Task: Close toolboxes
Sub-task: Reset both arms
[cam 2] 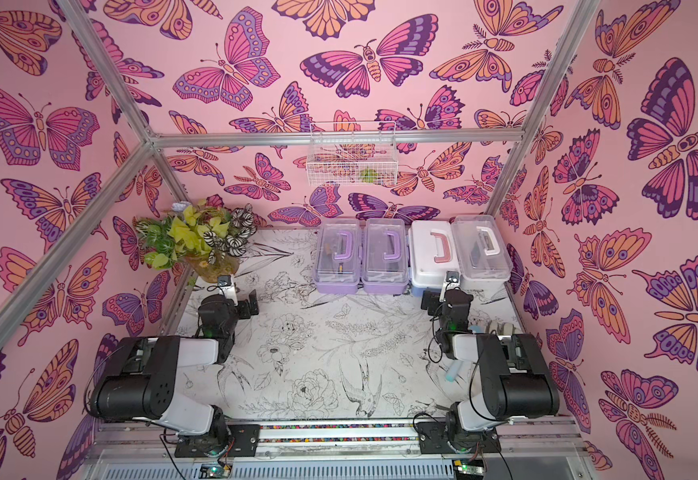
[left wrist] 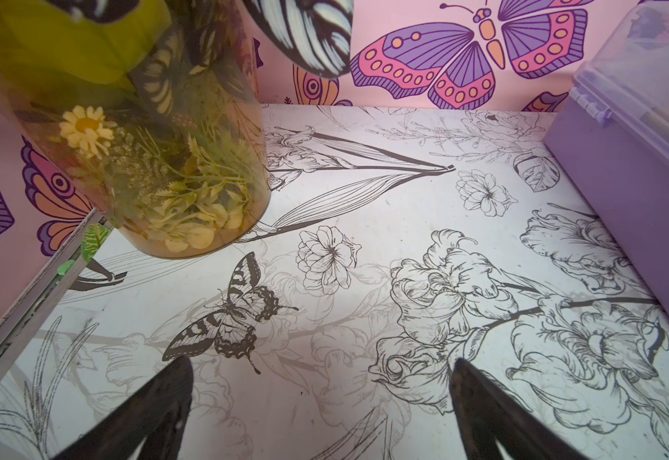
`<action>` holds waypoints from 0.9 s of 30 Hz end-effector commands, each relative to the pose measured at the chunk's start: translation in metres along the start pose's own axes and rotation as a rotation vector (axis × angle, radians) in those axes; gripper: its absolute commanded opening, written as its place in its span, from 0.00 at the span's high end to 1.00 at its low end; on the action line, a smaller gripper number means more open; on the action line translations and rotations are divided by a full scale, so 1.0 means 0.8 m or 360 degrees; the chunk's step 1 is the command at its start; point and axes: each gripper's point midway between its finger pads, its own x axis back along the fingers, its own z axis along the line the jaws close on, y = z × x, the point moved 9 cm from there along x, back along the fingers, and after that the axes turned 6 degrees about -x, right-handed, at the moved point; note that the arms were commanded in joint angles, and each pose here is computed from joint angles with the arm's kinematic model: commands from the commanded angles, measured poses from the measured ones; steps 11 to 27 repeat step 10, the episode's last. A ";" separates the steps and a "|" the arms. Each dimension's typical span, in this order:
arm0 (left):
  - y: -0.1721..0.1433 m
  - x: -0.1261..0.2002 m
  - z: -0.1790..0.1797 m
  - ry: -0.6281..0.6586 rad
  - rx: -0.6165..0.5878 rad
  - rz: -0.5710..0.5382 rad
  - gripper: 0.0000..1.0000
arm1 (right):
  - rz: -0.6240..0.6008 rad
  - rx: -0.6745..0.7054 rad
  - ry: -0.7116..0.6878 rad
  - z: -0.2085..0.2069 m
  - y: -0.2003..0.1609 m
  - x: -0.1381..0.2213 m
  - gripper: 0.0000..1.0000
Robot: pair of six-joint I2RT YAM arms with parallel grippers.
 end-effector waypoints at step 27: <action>-0.004 0.001 -0.002 -0.0012 -0.0015 -0.0009 0.00 | -0.0022 -0.0017 0.0023 0.002 0.005 0.000 0.01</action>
